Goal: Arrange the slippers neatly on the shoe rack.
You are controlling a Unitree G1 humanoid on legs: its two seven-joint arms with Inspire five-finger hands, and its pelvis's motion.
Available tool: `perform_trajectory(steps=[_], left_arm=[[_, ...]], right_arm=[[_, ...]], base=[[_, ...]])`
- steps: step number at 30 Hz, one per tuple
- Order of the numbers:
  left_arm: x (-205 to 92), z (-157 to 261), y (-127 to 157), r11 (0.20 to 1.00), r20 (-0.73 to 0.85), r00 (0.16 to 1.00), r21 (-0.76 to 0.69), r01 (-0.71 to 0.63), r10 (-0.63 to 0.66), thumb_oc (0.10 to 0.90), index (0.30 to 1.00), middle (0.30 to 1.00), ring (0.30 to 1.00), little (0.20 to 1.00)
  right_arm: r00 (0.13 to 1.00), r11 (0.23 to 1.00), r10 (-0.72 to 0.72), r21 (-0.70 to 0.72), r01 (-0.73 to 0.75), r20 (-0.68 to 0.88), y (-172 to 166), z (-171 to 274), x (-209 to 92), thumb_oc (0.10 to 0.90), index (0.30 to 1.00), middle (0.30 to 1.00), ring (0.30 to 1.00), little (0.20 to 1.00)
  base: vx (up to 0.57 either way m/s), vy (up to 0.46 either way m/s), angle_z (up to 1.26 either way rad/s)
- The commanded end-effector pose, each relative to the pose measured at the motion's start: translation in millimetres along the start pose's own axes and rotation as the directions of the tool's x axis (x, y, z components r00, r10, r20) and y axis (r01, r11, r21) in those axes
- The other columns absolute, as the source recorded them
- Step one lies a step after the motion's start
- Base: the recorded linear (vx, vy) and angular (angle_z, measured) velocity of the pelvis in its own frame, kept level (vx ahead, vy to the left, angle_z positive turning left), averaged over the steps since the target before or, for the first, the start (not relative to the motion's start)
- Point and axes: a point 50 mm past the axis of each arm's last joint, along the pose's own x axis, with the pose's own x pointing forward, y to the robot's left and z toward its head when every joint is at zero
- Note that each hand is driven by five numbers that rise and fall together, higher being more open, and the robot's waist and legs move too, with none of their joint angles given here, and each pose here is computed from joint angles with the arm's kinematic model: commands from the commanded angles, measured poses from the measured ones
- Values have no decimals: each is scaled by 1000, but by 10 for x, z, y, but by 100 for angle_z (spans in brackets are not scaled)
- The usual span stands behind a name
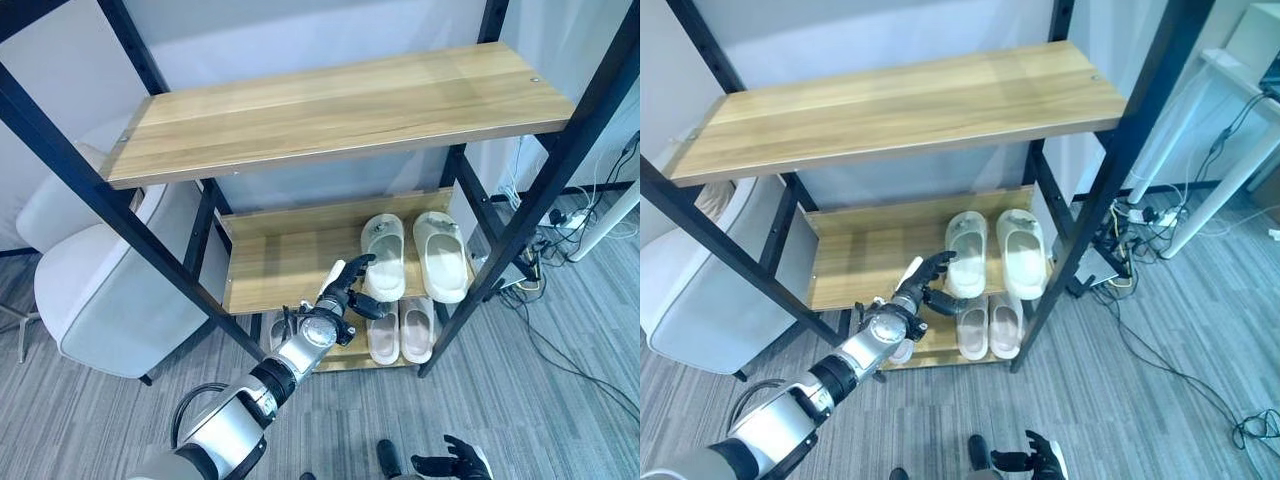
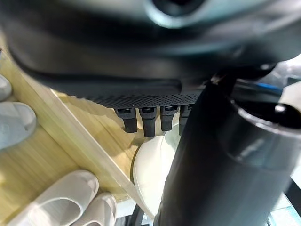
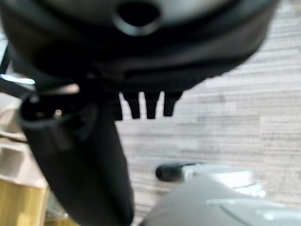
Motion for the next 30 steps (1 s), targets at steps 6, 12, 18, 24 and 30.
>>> perform_trajectory(steps=[6, 12, 18, 24, 30], left_arm=[[126, 1015, -372, 988, 340, 928, 38, 149, -153, 800, 900, 900, 900, 900], [98, 1019, -456, 984, 347, 920, 54, 171, -179, 800, 900, 900, 900, 900], [69, 950, -449, 979, 346, 916, 105, 177, -203, 800, 900, 900, 900, 900], [91, 859, -237, 980, 333, 929, 163, 111, -160, 800, 900, 900, 900, 900], [73, 681, 133, 975, 312, 946, 223, 12, -83, 800, 900, 900, 900, 900]], right_arm=[[999, 999, 14, 29, -15, 35, 2, 83, 15, 800, 900, 900, 900, 900], [999, 999, 11, 35, -13, 34, -8, 79, 16, 800, 900, 900, 900, 900], [999, 999, 16, 48, -18, 33, 12, 85, 16, 800, 900, 900, 900, 900], [1000, 998, 23, 61, -23, 10, 33, 46, 11, 800, 900, 900, 900, 900], [999, 995, 49, 87, -48, -12, 120, 16, -3, 800, 900, 900, 900, 900]], base=[[0, 0, 0], [0, 0, 0], [0, 0, 0], [0, 0, 0], [-1, 3, 3]])
